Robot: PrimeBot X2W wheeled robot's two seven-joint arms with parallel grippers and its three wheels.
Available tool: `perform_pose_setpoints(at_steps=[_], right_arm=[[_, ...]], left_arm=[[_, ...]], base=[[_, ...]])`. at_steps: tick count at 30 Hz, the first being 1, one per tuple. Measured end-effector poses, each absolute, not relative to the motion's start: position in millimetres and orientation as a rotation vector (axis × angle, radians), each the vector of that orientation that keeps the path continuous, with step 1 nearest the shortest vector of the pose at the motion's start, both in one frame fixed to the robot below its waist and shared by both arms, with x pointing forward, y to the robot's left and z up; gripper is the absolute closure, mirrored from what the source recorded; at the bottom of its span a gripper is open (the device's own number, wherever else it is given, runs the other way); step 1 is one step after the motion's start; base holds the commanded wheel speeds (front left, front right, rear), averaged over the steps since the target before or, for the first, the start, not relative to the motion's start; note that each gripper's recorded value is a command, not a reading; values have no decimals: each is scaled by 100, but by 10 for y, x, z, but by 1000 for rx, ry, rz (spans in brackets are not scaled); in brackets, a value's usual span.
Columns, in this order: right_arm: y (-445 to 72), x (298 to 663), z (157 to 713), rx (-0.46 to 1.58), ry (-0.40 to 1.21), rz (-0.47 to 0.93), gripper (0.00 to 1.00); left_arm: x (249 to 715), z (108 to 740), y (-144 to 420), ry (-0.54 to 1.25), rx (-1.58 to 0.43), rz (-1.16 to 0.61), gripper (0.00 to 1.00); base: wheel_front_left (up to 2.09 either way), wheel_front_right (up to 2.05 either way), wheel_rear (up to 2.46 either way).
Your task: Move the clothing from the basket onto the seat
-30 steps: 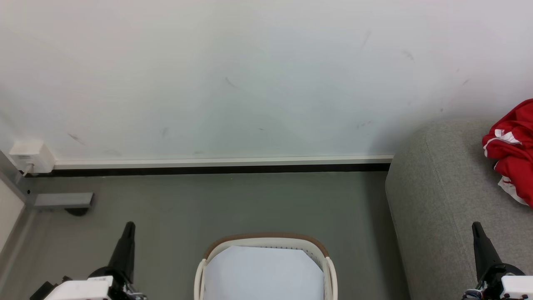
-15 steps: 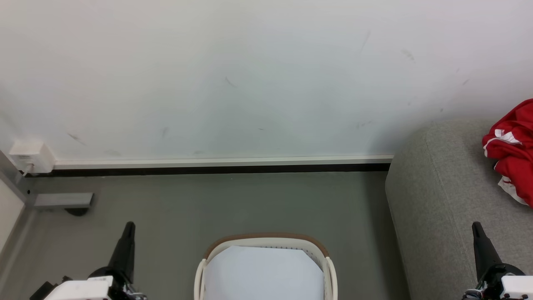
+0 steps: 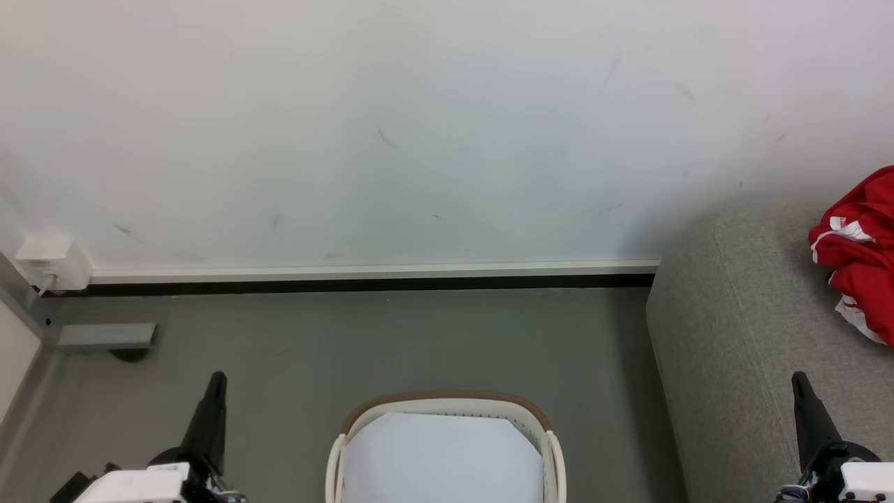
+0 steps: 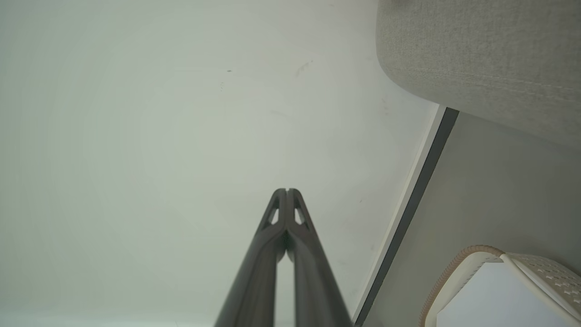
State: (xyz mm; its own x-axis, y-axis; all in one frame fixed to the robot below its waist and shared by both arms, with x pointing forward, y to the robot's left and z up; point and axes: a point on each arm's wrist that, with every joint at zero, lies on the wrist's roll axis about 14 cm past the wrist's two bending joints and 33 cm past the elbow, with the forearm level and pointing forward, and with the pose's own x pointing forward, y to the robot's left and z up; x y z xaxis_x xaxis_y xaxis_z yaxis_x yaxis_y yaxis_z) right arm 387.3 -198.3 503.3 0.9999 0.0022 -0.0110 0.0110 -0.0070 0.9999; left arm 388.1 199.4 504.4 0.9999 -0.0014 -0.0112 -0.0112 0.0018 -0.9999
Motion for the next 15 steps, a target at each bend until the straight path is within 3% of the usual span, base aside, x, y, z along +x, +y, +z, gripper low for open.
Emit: perform_pose_setpoints(at_steps=[15], right_arm=[[-1985, 3873, 5033, 1578, 10, -7, 100]], left_arm=[[3881, 5044, 1994, 10, -1569, 8, 100]], base=[[0, 0, 0]])
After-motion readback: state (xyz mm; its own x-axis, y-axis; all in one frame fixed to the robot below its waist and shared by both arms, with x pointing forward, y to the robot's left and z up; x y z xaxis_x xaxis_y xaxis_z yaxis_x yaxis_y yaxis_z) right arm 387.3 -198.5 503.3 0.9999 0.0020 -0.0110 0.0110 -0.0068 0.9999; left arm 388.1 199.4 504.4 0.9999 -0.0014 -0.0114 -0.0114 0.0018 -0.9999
